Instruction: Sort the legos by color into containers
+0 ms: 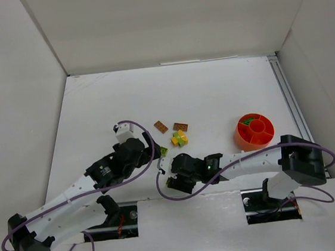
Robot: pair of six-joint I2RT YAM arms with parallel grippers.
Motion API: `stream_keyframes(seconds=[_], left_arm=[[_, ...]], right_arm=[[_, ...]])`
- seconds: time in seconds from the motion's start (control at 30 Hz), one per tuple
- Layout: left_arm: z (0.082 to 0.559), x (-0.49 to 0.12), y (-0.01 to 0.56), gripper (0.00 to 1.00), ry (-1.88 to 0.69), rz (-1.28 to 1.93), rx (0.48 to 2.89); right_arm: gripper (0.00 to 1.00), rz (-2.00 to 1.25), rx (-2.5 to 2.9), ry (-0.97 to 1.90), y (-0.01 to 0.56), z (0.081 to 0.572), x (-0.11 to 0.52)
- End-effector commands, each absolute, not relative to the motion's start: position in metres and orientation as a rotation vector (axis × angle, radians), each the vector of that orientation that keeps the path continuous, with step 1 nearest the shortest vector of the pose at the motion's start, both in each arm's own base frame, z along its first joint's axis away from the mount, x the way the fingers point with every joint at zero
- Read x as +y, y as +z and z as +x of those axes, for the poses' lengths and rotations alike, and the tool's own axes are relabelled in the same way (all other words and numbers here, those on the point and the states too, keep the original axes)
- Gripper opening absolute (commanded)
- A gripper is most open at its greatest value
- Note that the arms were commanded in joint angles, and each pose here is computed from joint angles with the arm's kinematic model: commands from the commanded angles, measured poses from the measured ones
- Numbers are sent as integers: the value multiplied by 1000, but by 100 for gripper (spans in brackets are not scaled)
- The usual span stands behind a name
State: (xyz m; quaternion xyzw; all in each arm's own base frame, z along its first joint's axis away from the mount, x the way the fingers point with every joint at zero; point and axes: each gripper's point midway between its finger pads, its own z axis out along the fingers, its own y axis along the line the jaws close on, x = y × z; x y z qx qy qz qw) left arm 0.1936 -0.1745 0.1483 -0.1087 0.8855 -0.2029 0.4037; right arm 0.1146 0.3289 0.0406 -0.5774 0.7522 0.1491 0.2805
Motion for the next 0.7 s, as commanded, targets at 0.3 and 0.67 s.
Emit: stream_keyframes(seconds=[0.3,0.67], left_arm=[[195,-177,152,100,-548,-272,2209],[195,-179,153,100,-560,-260,2206]], right_arm=[[56,-1361,2251,228,23,118,308],[23,-1345,2258,221,30,117,311]])
